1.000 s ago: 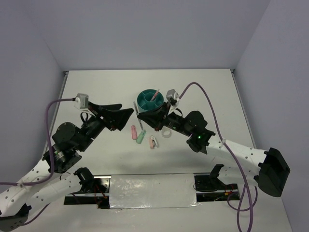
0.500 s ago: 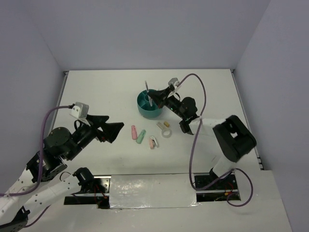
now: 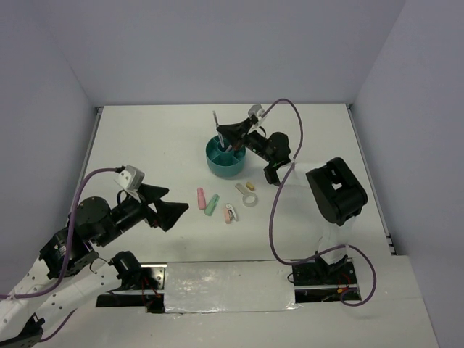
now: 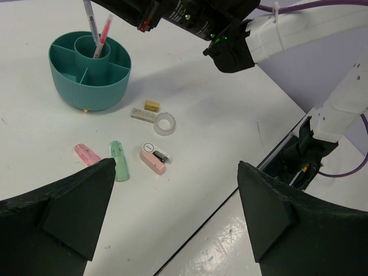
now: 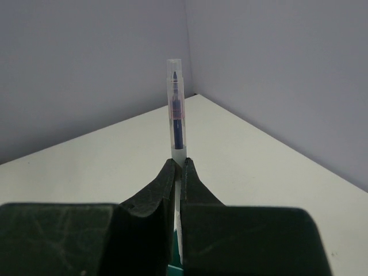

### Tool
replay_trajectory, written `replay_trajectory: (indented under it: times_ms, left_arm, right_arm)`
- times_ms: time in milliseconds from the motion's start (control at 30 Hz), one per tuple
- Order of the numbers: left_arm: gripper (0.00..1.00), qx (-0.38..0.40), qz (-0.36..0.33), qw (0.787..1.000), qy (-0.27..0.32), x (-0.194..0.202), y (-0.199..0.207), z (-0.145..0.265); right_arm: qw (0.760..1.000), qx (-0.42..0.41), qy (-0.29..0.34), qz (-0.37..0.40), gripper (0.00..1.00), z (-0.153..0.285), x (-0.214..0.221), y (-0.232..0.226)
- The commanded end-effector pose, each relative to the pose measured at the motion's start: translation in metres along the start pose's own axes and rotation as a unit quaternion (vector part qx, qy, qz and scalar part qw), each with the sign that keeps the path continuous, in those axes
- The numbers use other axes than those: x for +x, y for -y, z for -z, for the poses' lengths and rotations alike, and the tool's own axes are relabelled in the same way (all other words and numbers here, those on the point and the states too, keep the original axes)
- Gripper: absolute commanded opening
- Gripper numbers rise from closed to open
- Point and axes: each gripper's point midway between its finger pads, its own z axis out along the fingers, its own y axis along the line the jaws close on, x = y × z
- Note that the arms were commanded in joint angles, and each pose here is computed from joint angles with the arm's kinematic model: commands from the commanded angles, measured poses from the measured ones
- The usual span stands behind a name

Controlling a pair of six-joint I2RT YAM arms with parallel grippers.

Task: Sort the stationery into containers
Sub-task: Place the pen in the storage box.

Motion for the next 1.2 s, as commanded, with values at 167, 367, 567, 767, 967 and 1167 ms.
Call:
replay_trajectory:
  times_ms: [167, 367, 567, 767, 967, 1167]
  left_arm:
    - [0.99, 0.03, -0.015, 0.999, 0.009, -0.007, 0.011, 0.0]
    - [0.99, 0.033, -0.019, 0.999, 0.011, -0.008, 0.011, 0.0]
    - [0.99, 0.033, -0.022, 0.999, 0.014, -0.01, 0.011, 0.001]
    - [0.99, 0.032, -0.022, 0.999, 0.018, -0.011, 0.01, 0.002]
    - [0.99, 0.028, -0.024, 0.999, 0.019, -0.011, 0.009, 0.002]
    - [0.99, 0.028, -0.026, 0.999, 0.017, -0.012, 0.009, 0.001]
  right_arm:
    - [1.0, 0.002, 0.016, 0.017, 0.0, -0.012, -0.003, 0.029]
    - [1.0, 0.003, 0.025, -0.008, 0.01, -0.005, 0.003, 0.037]
    - [1.0, 0.0, 0.015, -0.019, 0.08, 0.002, 0.013, 0.033]
    - [1.0, -0.002, 0.014, -0.028, 0.23, 0.011, 0.02, 0.028]
    - [0.999, -0.004, 0.023, -0.032, 0.45, 0.02, 0.021, 0.022]
    - [0.999, -0.022, 0.046, -0.02, 0.61, 0.022, -0.011, 0.007]
